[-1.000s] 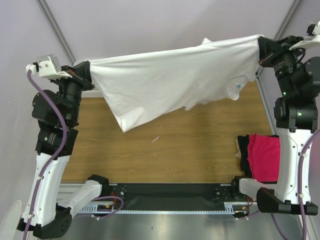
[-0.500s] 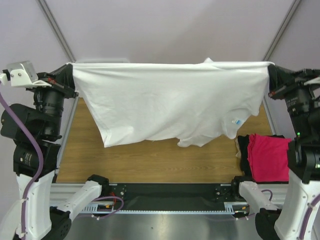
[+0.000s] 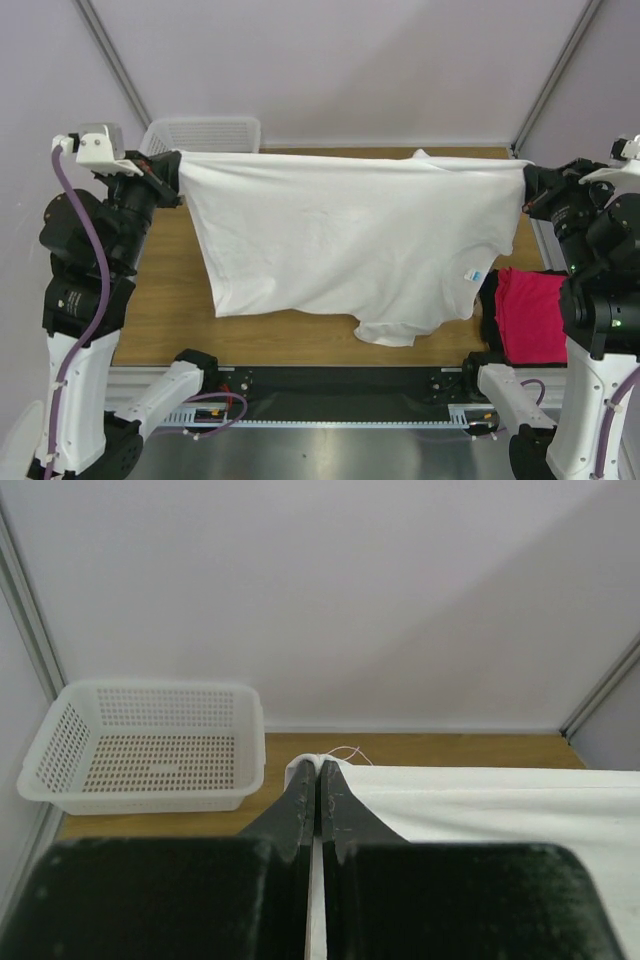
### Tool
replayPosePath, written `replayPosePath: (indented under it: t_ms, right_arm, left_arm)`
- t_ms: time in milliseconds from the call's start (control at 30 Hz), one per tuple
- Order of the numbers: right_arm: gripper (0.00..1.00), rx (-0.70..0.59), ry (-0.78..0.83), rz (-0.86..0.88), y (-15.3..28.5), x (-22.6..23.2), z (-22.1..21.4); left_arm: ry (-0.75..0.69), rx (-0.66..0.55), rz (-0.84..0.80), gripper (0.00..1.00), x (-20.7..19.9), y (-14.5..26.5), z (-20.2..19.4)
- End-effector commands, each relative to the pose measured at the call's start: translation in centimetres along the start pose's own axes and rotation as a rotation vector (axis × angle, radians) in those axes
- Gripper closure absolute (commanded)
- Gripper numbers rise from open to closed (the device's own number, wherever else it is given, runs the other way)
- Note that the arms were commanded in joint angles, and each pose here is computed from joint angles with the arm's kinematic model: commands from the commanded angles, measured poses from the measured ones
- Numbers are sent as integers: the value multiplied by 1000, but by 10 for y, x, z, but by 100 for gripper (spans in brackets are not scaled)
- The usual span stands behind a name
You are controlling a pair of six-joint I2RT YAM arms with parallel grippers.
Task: Fold and stack the t-shirts
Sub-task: Flatten the tshirt out
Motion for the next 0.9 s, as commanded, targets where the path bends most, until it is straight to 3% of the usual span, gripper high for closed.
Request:
replayPosePath:
  t_ms: [0, 267, 867]
  right_arm:
    - [100, -101, 5, -86, 2, -12, 18]
    - [100, -24, -36, -88, -25, -18, -10]
    - [100, -58, -14, -8, -106, -13, -2]
  left_arm:
    - [-10, -70, 25, 100, 6, 5, 11]
    - [67, 99, 97, 100, 11, -20, -35]
    - [54, -27, 163, 100, 16, -64, -14]
Point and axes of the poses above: each gripper's point midway between its finger pads, its own y axis back along the fingers, its own x axis along the line the jaws close on, z = x × y, the point moved 3 cm from there along y, back along the fingers, and after that the axes turned 2 degrees about -y, right-handed, at the moved point
